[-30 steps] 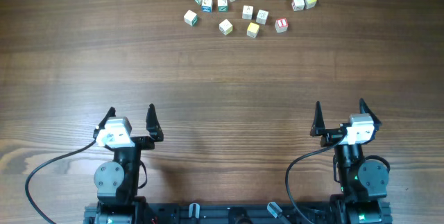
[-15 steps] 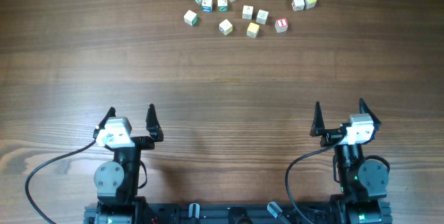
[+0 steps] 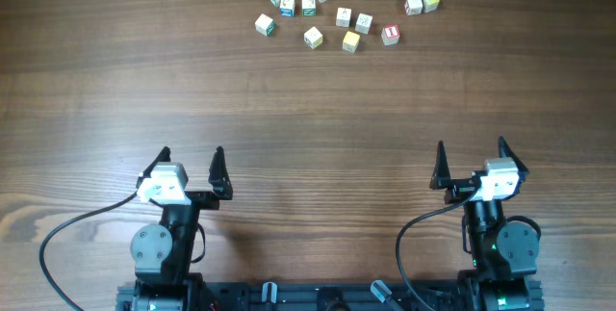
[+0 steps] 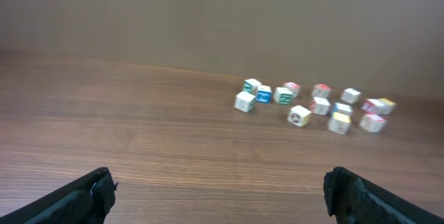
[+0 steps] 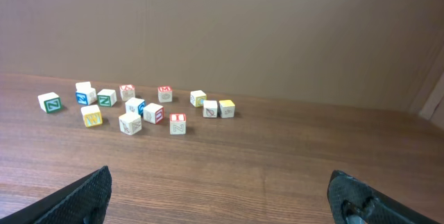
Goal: Form a tower
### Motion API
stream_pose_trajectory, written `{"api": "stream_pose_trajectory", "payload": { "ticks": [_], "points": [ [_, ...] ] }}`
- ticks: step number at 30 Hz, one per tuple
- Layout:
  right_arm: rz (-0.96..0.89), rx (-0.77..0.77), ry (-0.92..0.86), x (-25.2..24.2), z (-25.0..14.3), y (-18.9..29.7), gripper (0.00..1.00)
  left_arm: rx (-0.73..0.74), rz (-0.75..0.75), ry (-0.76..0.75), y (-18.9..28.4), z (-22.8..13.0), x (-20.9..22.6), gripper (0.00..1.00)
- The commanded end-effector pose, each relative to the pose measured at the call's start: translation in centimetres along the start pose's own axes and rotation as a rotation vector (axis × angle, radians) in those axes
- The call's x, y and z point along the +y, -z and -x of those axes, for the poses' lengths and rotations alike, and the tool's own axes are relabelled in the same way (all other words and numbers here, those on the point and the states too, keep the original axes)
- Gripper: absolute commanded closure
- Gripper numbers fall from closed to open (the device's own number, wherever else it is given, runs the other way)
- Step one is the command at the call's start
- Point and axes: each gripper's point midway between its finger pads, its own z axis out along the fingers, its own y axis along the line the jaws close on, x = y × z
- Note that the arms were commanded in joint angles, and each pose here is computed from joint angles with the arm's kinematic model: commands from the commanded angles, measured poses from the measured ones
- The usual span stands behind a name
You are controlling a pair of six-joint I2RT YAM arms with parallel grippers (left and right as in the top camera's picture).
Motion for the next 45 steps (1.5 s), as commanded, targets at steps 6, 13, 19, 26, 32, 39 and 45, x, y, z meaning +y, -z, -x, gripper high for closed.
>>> {"api": "stream_pose_trajectory", "payload": {
  "ticks": [6, 13, 19, 26, 32, 39, 45],
  "points": [
    [0.018, -0.005, 0.012, 0.4, 0.1, 0.0, 0.0, 0.022, -0.178, 0.078, 1.8, 3.4, -3.8, 0.0],
    [0.018, -0.004, 0.012, 0.4, 0.1, 0.0, 0.0, -0.01, -0.185, 0.073, 3.0, 7.6, -4.6, 0.0],
    [0.018, -0.005, 0.012, 0.4, 0.1, 0.0, 0.0, 0.02, -0.178, 0.078, 2.4, 9.3, -4.9, 0.0],
    [0.018, -0.005, 0.012, 0.4, 0.1, 0.0, 0.0, 0.094, -0.189, 0.089, 1.6, 8.5, -5.1, 0.0],
    [0.018, -0.005, 0.012, 0.4, 0.1, 0.0, 0.0, 0.15, -0.168, 0.09, 1.7, 7.1, -4.7, 0.0],
    [0.018, -0.004, 0.012, 0.4, 0.1, 0.0, 0.0, 0.126, -0.191, 0.094, 1.7, 7.7, -5.1, 0.0],
    [0.019, -0.005, 0.012, 0.4, 0.1, 0.0, 0.0, 0.118, -0.193, 0.119, 1.6, 8.7, -5.3, 0.0]
  ]
}}
